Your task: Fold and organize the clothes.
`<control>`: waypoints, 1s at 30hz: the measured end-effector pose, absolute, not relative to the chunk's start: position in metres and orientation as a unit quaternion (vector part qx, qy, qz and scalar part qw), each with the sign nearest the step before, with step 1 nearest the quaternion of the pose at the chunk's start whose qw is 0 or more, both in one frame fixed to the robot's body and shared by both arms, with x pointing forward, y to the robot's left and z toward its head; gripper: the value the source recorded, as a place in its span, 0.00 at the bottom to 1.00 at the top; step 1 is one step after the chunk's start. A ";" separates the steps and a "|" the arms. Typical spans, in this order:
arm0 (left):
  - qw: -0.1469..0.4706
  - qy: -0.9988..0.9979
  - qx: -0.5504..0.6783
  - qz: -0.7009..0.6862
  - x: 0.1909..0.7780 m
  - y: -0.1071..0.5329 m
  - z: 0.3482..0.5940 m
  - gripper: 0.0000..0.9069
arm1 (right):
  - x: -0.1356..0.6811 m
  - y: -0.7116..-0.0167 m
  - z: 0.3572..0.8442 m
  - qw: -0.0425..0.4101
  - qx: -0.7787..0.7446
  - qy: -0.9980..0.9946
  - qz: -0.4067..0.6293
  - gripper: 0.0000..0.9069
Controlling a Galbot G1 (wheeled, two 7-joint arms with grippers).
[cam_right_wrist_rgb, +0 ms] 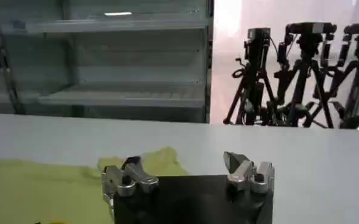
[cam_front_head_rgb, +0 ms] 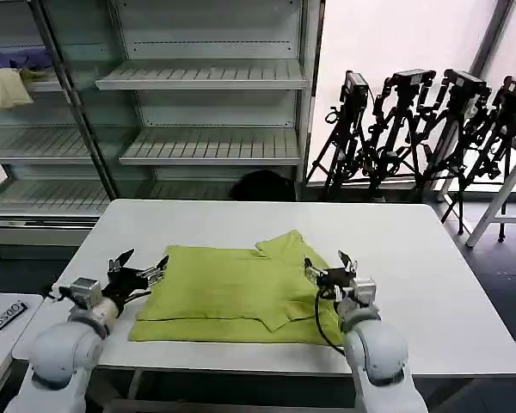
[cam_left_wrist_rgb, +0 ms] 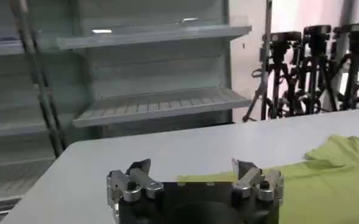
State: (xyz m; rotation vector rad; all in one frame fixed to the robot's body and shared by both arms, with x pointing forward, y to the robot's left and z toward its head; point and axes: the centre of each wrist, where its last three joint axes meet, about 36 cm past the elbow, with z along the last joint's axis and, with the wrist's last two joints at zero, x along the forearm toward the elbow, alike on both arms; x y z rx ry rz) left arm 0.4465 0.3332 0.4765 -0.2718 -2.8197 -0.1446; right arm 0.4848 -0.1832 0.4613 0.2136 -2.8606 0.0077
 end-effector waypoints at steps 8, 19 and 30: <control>0.180 -0.974 -0.124 -0.052 0.499 0.334 0.466 1.00 | 0.542 -0.177 0.451 0.164 0.071 -0.984 0.006 1.00; 0.212 -0.966 -0.136 -0.053 0.543 0.342 0.455 1.00 | 0.586 -0.165 0.437 0.200 0.073 -0.977 0.002 1.00; 0.240 -0.961 -0.126 -0.050 0.561 0.359 0.441 1.00 | 0.601 -0.162 0.428 0.219 0.071 -0.973 0.010 1.00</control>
